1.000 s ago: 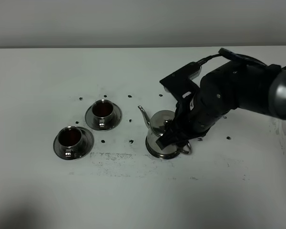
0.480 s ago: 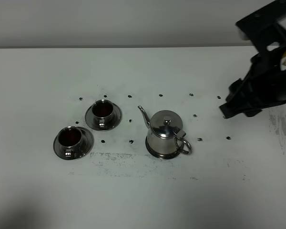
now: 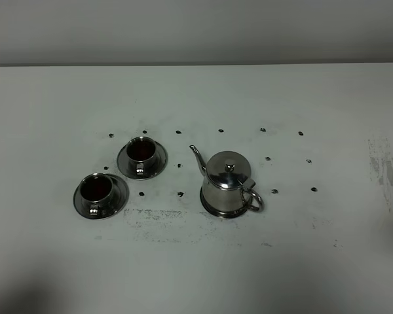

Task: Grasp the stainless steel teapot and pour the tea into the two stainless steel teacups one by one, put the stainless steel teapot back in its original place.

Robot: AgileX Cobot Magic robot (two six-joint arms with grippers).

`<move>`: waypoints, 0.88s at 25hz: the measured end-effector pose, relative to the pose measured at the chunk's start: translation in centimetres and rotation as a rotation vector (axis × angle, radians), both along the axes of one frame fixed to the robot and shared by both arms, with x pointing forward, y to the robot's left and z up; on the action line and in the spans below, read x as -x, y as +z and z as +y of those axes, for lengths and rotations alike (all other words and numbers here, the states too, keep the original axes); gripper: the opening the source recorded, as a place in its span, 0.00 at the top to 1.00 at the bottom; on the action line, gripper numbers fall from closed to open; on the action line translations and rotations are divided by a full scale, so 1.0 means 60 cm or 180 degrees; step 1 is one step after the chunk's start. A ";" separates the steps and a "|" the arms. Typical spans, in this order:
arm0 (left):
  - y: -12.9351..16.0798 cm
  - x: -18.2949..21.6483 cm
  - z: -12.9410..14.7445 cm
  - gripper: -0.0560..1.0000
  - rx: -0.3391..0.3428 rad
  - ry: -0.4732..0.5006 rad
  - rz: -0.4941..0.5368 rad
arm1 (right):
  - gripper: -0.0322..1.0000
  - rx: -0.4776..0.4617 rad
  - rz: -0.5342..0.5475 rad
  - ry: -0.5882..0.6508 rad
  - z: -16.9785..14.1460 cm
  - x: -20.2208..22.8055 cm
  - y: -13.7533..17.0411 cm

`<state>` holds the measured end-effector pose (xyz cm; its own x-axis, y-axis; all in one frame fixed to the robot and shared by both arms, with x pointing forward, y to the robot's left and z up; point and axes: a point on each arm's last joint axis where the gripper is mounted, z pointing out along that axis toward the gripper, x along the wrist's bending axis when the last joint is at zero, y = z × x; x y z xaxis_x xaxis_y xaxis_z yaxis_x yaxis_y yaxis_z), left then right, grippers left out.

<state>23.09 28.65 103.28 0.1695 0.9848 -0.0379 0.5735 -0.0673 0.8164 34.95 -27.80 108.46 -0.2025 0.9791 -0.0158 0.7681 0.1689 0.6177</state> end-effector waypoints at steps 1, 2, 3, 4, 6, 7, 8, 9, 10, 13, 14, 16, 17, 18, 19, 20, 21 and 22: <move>0.000 0.000 0.000 0.54 0.0000 0.0000 0.0000 | 0.48 -0.0004 -0.0023 -0.0082 -0.008 0.017 -0.009; 0.000 0.000 0.000 0.54 0.0000 0.0000 0.0000 | 0.48 -0.0023 -0.0031 -0.0146 -0.012 0.029 -0.017; 0.000 0.000 0.000 0.54 0.0000 0.0000 0.0000 | 0.48 -0.0030 -0.0069 -0.0220 -0.017 0.040 -0.022; 0.000 0.000 0.000 0.54 0.0000 0.0000 0.0000 | 0.48 -0.0036 -0.0119 -0.0296 -0.021 0.048 -0.025; 0.000 0.000 0.000 0.54 0.0000 0.0000 0.0000 | 0.48 -0.0041 -0.0163 -0.0425 -0.027 0.061 -0.035; 0.000 0.000 0.000 0.54 0.0000 0.0000 0.0000 | 0.48 -0.0042 -0.0188 -0.0483 -0.030 0.066 -0.040; 0.000 0.000 0.000 0.54 0.0000 0.0000 0.0000 | 0.48 -0.0040 -0.0188 -0.0531 -0.032 0.071 -0.045; 0.000 0.000 0.000 0.54 0.0000 0.0000 0.0000 | 0.48 -0.0038 -0.0201 -0.0564 -0.033 0.074 -0.047; 0.000 0.000 0.000 0.54 0.0000 0.0000 0.0000 | 0.48 -0.0040 -0.0238 -0.0600 -0.034 0.078 -0.045; 0.000 0.000 0.000 0.54 0.0000 0.0000 0.0000 | 0.48 -0.0048 -0.0360 -0.0651 -0.036 0.090 -0.042; 0.000 0.000 0.000 0.54 0.0000 0.0000 0.0000 | 0.48 -0.0053 -0.0395 -0.0653 -0.035 0.097 -0.041; 0.000 0.000 0.000 0.54 0.0000 0.0000 0.0000 | 0.48 -0.0056 -0.0436 -0.0652 -0.035 0.112 -0.041; 0.000 0.000 0.000 0.54 0.0000 0.0000 0.0000 | 0.48 -0.0056 -0.0455 -0.0649 -0.035 0.120 -0.041; 0.000 0.000 0.000 0.54 0.0000 0.0000 0.0000 | 0.48 -0.0057 -0.0475 -0.0649 -0.035 0.128 -0.041; 0.000 0.000 0.000 0.54 0.0000 0.0000 0.0000 | 0.48 -0.0059 -0.0500 -0.0648 -0.035 0.134 -0.043; 0.000 0.000 0.000 0.54 0.0000 0.0000 0.0000 | 0.48 -0.0061 -0.0521 -0.0648 -0.035 0.138 -0.047; 0.000 0.000 0.000 0.54 0.0000 0.0000 0.0000 | 0.48 -0.0064 -0.0558 -0.0648 -0.034 0.143 -0.051; 0.000 0.000 0.000 0.54 0.0000 0.0000 0.0000 | 0.48 -0.0067 -0.0596 -0.0647 -0.034 0.147 -0.053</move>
<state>23.09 28.65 103.28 0.1695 0.9848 -0.0379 0.5735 -0.0673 0.8164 26.15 -29.86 105.30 0.0028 0.9999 -0.0137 0.6569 0.0085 0.7539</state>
